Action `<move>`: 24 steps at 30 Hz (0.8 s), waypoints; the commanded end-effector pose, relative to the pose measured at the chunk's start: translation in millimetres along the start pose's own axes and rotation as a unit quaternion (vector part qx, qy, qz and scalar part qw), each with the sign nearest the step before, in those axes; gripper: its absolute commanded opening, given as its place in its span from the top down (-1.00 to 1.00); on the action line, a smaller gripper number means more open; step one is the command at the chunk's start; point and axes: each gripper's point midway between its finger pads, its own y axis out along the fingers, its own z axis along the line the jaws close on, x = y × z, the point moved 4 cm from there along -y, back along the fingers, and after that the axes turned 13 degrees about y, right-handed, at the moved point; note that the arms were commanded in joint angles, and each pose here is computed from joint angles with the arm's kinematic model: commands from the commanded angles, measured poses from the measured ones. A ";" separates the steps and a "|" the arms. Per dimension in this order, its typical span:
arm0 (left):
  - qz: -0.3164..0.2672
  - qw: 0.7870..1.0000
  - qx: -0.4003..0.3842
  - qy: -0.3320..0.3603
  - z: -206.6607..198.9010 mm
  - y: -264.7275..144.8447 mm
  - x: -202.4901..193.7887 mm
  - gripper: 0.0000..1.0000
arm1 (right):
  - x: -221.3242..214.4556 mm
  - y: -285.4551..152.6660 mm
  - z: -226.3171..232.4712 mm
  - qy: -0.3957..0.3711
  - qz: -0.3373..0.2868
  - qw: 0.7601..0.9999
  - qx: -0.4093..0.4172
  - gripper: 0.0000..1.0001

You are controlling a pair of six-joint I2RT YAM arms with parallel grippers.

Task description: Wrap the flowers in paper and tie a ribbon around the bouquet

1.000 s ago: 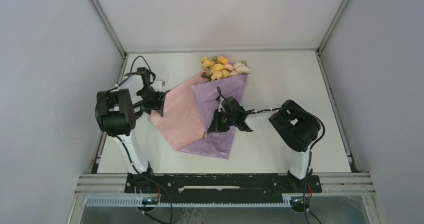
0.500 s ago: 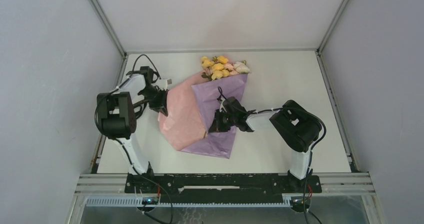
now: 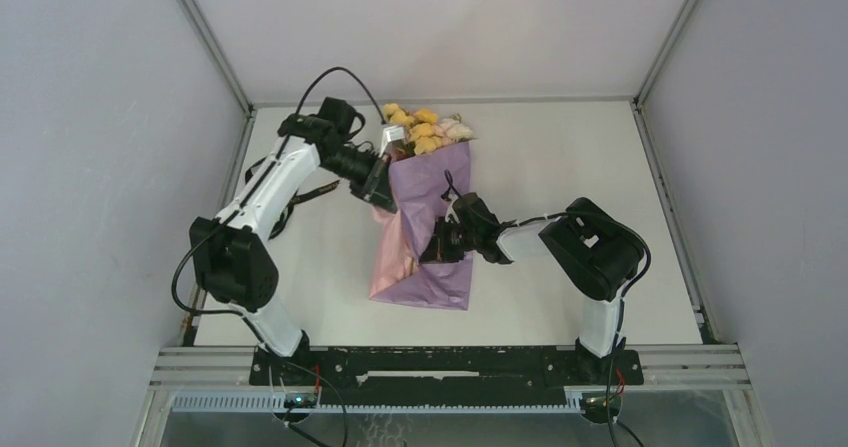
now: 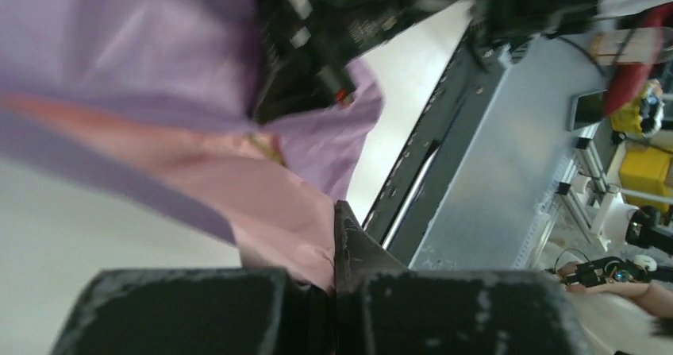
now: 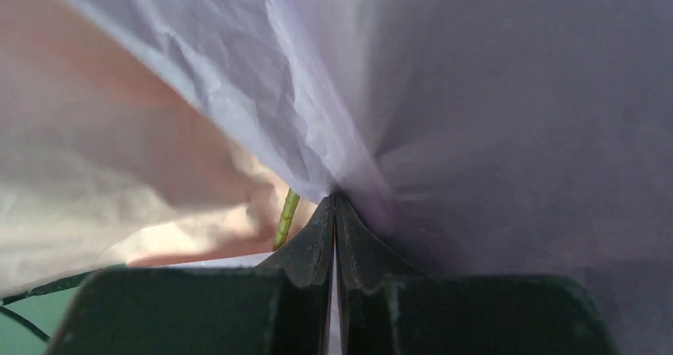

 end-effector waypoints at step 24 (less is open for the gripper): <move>0.009 0.990 0.107 -0.086 112.4 184.9 60.3 1.00 | -17.0 -42.9 27.8 -0.004 -0.094 0.995 -0.040 0.67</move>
